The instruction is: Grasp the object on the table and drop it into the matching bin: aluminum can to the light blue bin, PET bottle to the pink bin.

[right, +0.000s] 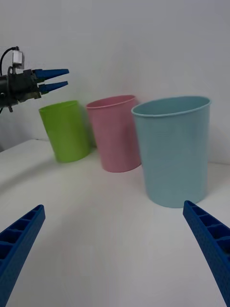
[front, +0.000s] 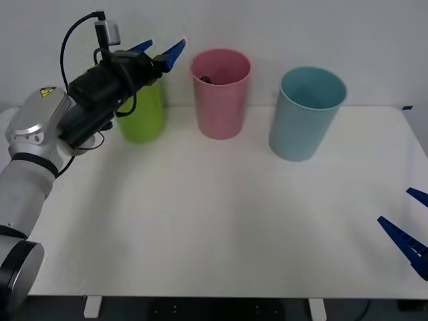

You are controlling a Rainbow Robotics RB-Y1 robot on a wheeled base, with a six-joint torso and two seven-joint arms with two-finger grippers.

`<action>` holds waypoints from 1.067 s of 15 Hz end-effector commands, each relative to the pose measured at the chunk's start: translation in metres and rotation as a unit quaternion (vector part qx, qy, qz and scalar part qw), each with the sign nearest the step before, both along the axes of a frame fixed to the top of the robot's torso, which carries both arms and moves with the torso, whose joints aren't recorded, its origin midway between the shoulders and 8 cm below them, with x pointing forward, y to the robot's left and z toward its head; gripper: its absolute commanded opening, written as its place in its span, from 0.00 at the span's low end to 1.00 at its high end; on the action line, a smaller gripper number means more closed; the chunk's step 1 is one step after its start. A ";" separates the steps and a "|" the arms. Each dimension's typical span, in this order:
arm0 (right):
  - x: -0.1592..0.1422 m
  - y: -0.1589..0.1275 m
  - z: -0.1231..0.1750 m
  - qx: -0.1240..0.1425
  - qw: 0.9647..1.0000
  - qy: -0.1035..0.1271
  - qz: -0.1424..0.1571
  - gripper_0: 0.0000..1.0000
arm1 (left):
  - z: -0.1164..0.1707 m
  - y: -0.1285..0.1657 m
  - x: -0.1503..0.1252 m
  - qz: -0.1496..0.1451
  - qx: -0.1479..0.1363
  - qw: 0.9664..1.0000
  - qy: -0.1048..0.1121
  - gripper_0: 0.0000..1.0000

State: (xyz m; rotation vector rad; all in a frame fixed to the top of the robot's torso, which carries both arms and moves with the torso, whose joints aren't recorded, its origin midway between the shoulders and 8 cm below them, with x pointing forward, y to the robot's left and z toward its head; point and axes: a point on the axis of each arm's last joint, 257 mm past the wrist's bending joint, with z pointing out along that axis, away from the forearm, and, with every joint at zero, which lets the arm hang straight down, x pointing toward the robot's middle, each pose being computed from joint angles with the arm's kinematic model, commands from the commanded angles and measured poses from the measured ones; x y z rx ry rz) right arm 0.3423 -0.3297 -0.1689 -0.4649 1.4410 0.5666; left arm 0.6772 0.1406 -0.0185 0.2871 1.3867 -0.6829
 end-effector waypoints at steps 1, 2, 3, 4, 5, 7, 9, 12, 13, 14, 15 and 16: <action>0.000 0.000 0.000 0.000 1.000 0.000 0.000 1.00 | -0.011 0.030 -0.018 -0.016 0.017 1.000 -0.001 1.00; 0.000 0.000 0.000 0.000 1.000 0.000 0.000 1.00 | -0.014 0.038 -0.023 -0.020 0.023 1.000 -0.001 1.00; 0.000 0.000 0.000 0.000 1.000 0.000 0.000 1.00 | -0.019 0.048 -0.030 -0.026 0.032 0.999 0.000 1.00; 0.000 0.000 0.000 0.000 1.000 0.000 0.000 1.00 | -0.022 0.060 -0.038 -0.032 0.041 0.999 -0.001 1.00; 0.000 0.000 0.000 0.000 1.000 0.000 0.000 1.00 | -0.025 0.069 -0.045 -0.034 0.047 0.998 -0.002 1.00; 0.000 0.000 0.000 0.000 1.000 0.000 0.000 1.00 | -0.034 0.085 -0.061 -0.040 0.057 0.998 -0.003 1.00; 0.000 0.000 0.000 0.000 1.000 0.000 0.000 1.00 | -0.044 0.100 -0.077 -0.045 0.074 0.996 -0.008 1.00; 0.000 0.000 0.000 0.000 1.000 0.000 0.000 1.00 | -0.063 0.124 -0.108 -0.060 0.111 0.992 -0.013 1.00; 0.000 0.000 0.000 0.000 1.000 0.000 0.000 1.00 | -0.068 0.130 -0.117 -0.063 0.124 0.990 -0.014 1.00; 0.000 0.000 0.000 0.000 1.000 0.000 0.000 1.00 | -0.074 0.139 -0.129 -0.066 0.136 0.988 -0.014 1.00; 0.000 0.000 0.000 0.000 1.000 0.000 0.000 1.00 | -0.080 0.147 -0.136 -0.065 0.145 0.987 -0.012 1.00; 0.000 0.000 0.000 0.000 1.000 0.000 0.000 1.00 | -0.083 0.154 -0.144 -0.070 0.152 0.986 -0.011 1.00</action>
